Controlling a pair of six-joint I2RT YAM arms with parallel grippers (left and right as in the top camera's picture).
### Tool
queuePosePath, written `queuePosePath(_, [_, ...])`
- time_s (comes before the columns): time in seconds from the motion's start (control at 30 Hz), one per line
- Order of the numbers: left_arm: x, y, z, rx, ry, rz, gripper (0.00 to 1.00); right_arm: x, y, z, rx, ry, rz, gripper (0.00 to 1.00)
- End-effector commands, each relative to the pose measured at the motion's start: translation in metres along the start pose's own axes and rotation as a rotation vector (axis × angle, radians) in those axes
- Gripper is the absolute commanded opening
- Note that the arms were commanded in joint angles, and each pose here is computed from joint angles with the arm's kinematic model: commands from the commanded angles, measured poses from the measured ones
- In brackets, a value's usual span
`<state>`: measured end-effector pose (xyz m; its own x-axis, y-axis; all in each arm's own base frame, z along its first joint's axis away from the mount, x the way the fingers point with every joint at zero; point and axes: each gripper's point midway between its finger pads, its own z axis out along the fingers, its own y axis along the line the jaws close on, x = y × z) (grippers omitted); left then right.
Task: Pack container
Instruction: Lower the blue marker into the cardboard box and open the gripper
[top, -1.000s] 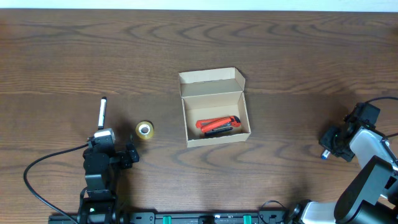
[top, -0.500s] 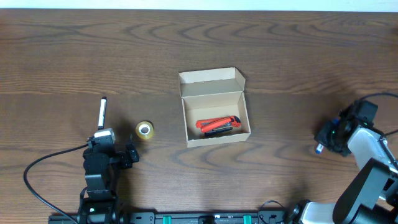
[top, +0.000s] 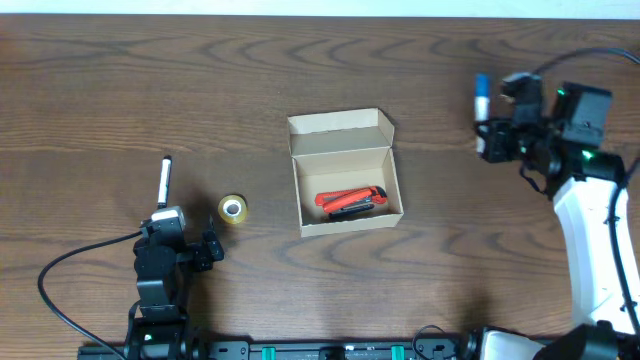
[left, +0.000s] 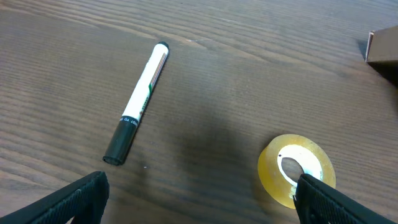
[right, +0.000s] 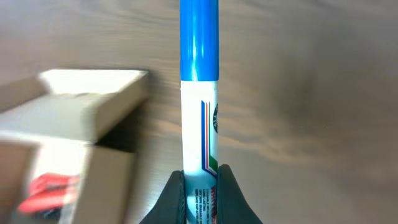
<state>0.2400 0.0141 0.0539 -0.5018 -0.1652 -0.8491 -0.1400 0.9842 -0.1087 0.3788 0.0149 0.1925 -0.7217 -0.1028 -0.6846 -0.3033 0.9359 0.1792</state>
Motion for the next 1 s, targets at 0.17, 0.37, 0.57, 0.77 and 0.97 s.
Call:
queuePosePath(0.17, [0.014, 0.004, 0.0, -0.014, 0.052, -0.009, 0.95, -0.029, 0.115, -0.008, -0.26, -0.028, -0.567, 0.01])
queuePosePath(0.37, [0.014, 0.004, 0.0, -0.014, 0.051, -0.009, 0.95, -0.009, 0.176, -0.003, -0.437, 0.052, -0.811, 0.01])
queuePosePath(0.57, [0.013, 0.003, 0.0, -0.013, 0.046, -0.01, 0.95, 0.018, 0.196, 0.016, -0.435, 0.214, -1.045, 0.01])
queuePosePath(0.77, [0.012, 0.003, 0.0, -0.013, 0.045, -0.01, 0.95, 0.047, 0.217, 0.033, -0.496, 0.298, -1.314, 0.01])
queuePosePath(0.97, [0.013, 0.003, 0.0, -0.013, 0.045, -0.01, 0.95, 0.07, 0.215, 0.053, -0.504, 0.417, -1.336, 0.01])
